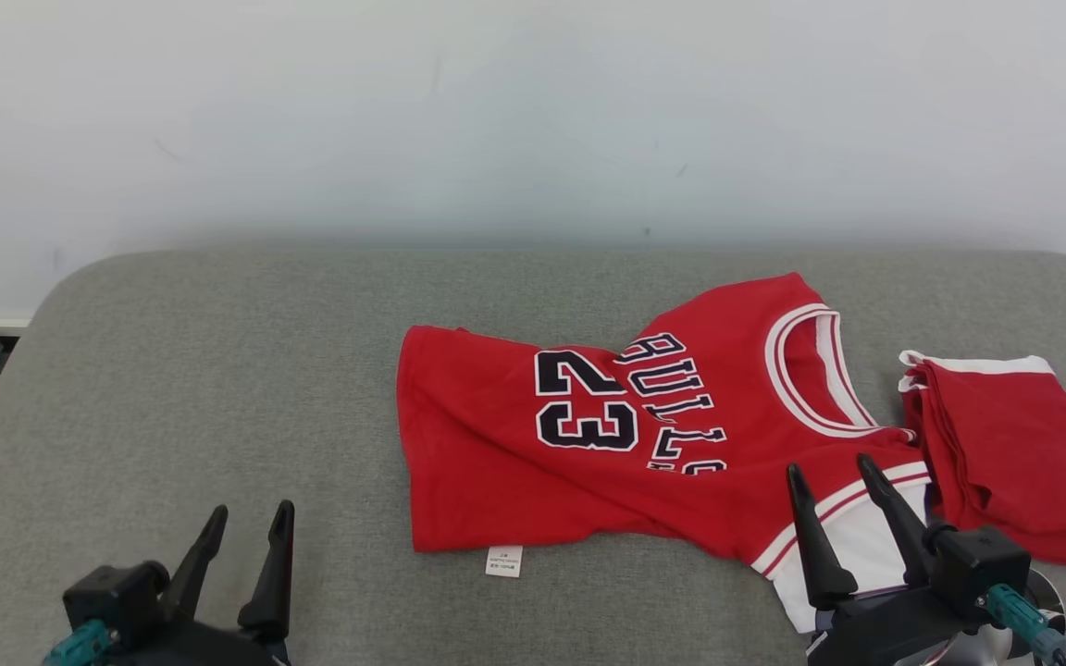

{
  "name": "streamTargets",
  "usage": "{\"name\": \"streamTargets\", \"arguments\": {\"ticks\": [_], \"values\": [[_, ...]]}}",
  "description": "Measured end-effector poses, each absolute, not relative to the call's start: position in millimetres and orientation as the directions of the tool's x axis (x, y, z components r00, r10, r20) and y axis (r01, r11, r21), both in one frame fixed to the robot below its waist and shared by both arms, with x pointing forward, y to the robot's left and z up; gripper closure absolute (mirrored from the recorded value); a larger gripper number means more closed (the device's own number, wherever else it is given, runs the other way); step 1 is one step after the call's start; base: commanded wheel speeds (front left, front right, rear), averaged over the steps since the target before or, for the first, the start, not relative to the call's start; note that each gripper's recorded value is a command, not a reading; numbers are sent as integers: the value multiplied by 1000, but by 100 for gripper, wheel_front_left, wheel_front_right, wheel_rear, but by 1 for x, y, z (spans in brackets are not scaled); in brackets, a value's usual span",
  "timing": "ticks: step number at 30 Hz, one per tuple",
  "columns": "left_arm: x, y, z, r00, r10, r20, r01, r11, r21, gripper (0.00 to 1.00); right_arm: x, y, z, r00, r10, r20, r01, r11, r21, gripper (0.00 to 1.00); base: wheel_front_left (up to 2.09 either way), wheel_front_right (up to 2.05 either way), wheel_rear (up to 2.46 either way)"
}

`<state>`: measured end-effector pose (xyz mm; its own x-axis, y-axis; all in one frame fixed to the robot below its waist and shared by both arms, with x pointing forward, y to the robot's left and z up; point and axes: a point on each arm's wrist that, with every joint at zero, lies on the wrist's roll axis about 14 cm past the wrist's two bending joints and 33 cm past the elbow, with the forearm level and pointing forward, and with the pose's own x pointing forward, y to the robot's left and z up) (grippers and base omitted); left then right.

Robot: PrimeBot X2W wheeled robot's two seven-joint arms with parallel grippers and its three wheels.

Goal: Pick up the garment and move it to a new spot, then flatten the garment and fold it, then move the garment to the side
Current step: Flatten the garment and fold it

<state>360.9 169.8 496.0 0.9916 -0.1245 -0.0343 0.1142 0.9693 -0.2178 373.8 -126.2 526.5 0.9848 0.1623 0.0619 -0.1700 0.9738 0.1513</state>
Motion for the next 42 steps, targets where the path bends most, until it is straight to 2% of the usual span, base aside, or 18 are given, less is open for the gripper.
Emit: {"name": "streamTargets", "arguments": {"ticks": [8, 19, 37, 42], "values": [[347, 156, 479, 978, -193, -78, 177, 969, -171, 0, 373, -145, 519, 993, 110, 38, -115, 981, 158, 0, 0, 0, 0], [328, 173, 460, 980, -145, -137, 122, 979, -165, 0, 365, -163, 503, 999, 46, -8, -44, 985, 164, 0, 0, 0, 0], [338, 153, 475, 977, -182, -111, 160, 970, -181, 0, 366, -165, 497, 999, 39, -23, -35, 985, 168, 0, 0, 0, 0], [331, 134, 465, 953, -248, -175, 215, 959, -186, 0, 365, -166, 491, 998, 37, -49, -29, 986, 165, 0, 0, 0, 0]]}}
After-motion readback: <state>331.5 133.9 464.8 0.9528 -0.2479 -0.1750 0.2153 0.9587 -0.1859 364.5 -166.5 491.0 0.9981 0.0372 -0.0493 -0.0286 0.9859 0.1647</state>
